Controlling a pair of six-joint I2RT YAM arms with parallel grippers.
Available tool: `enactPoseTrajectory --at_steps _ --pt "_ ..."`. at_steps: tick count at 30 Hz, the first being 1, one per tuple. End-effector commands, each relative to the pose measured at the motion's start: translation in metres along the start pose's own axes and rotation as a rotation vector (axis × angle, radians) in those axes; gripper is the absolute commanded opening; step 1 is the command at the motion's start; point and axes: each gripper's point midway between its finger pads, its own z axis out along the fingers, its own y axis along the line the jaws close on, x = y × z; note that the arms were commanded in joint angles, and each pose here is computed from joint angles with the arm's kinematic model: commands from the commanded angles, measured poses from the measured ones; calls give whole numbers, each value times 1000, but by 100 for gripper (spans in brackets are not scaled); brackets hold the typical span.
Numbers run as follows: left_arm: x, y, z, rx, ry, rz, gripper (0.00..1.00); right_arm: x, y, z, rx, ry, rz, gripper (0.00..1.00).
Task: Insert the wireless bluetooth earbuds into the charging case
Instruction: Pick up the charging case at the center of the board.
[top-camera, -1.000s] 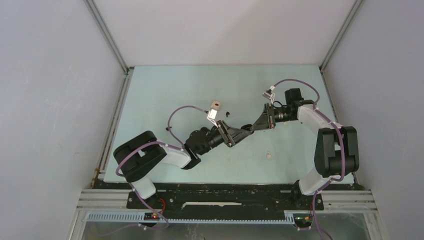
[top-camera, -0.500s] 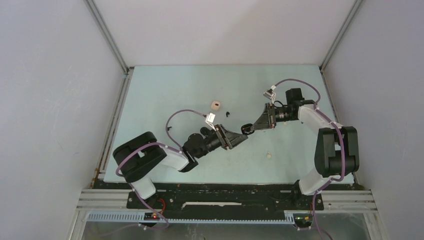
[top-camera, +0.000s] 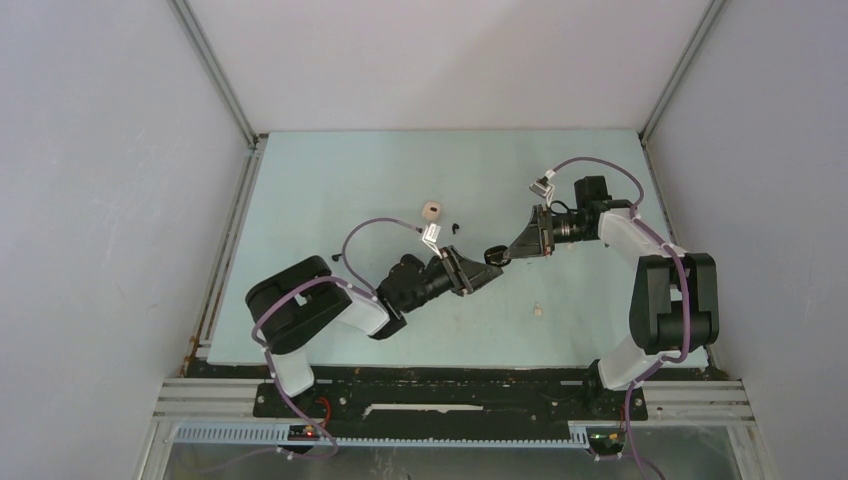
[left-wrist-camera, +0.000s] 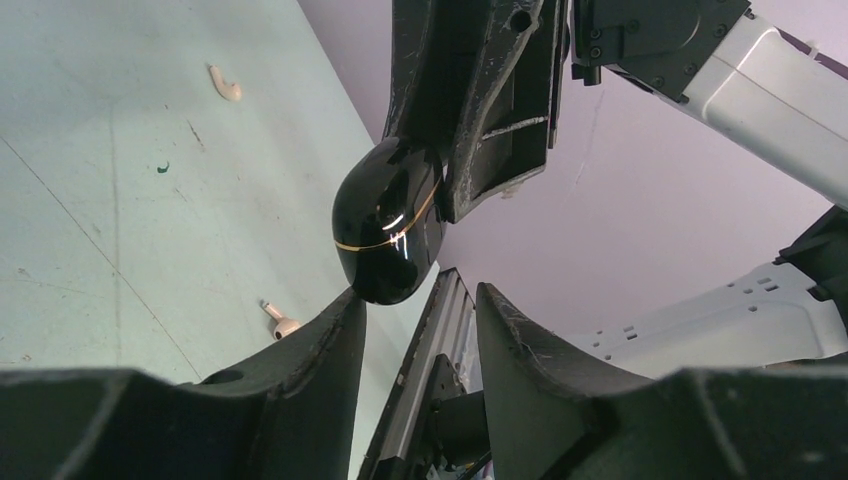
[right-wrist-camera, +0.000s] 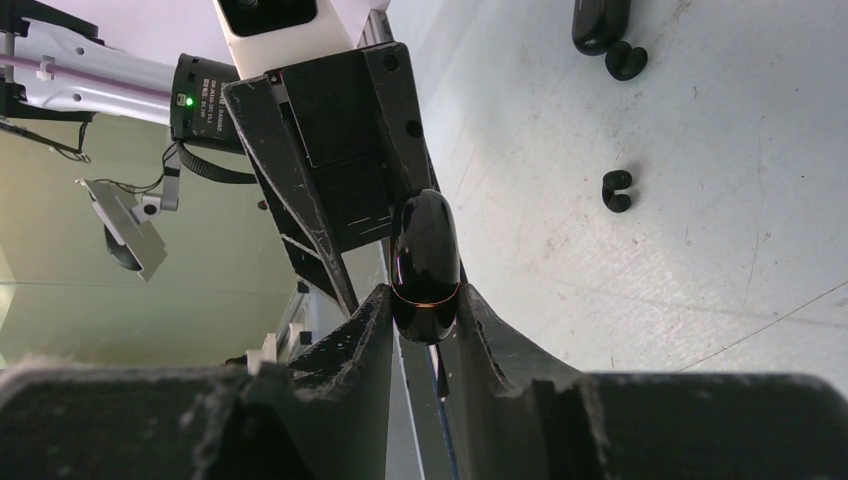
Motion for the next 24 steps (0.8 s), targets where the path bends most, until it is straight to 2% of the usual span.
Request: enactPoseTrajectory --at_steps 1,11,19,21,24 --pt "-14 -17 10 63 -49 -13 48 -10 16 -1 -33 -11 -46 2" --pt "-17 -16 20 67 -60 -44 47 -11 16 -2 -31 -13 -45 3" --pt "-18 -16 19 77 -70 -45 40 -10 11 -1 -12 -11 -40 4" --pt "-23 -24 14 135 -105 -48 38 -10 10 -1 -10 -10 -38 4" --pt "-21 -13 14 124 -96 -101 41 -10 9 -1 -8 -9 -35 4"
